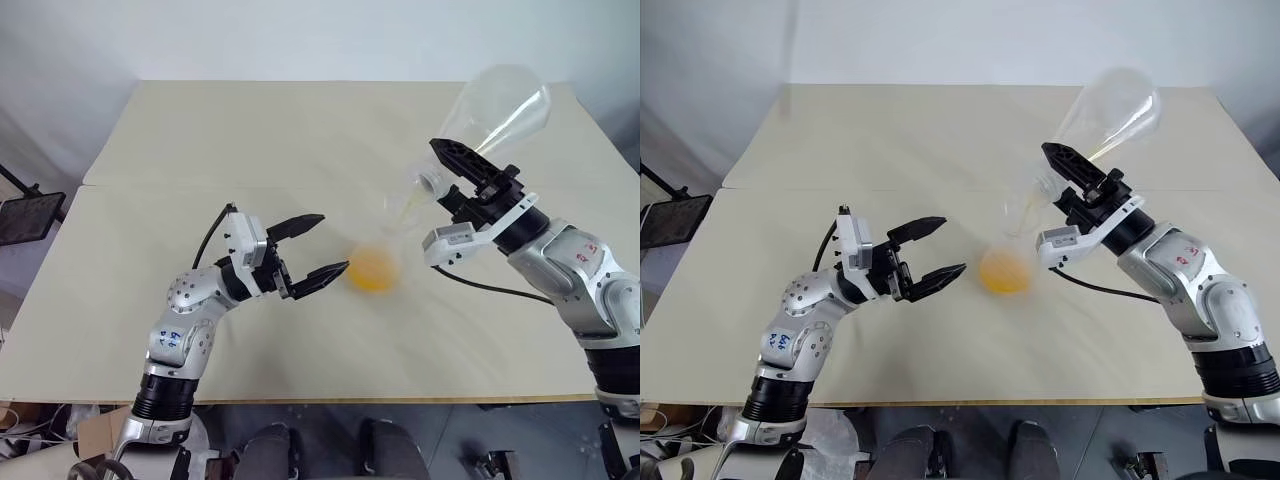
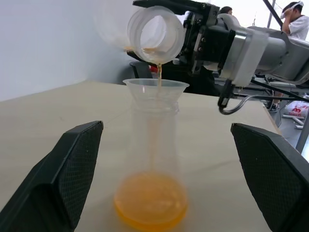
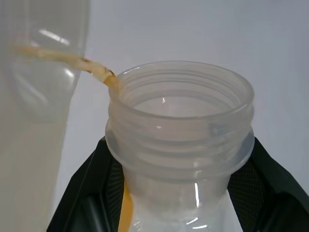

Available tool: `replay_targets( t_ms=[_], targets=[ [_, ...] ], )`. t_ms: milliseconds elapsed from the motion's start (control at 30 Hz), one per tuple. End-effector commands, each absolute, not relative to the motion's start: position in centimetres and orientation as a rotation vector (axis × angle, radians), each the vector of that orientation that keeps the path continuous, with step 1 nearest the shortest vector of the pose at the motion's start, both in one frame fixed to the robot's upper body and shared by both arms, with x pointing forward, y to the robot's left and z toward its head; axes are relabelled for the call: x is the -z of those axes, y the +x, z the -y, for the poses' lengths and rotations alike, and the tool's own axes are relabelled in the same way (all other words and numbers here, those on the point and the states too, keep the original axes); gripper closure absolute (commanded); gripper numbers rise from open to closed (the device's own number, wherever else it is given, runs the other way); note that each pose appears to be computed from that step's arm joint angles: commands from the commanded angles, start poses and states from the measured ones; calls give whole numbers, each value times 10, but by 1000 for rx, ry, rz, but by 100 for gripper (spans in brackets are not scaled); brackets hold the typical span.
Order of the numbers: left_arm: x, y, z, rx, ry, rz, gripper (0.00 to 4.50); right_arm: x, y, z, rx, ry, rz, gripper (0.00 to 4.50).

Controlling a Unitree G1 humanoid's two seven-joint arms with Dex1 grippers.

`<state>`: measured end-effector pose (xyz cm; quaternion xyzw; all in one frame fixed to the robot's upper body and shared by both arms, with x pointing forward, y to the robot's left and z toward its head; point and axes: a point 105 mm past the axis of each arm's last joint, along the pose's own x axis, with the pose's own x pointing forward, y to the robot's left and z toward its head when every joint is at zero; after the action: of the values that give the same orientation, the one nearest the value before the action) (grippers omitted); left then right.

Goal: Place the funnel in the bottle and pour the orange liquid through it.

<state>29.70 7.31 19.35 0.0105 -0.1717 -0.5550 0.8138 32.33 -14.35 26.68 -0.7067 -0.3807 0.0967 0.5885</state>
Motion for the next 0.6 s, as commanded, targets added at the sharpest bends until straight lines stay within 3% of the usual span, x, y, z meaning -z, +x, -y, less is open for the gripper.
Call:
replay_targets(
  t_ms=[33,267,600],
  targets=[
    [-202,291,-74,1194,38,407,0,-288,315,147,-168,-1555,923,206],
    [-203,293,-76,1205,53,396,0,-303,309,157,-228,-1107,839,206],
    [-202,297,-77,1216,53,388,0,-296,291,219,-206,-435,613,206]
  ],
)
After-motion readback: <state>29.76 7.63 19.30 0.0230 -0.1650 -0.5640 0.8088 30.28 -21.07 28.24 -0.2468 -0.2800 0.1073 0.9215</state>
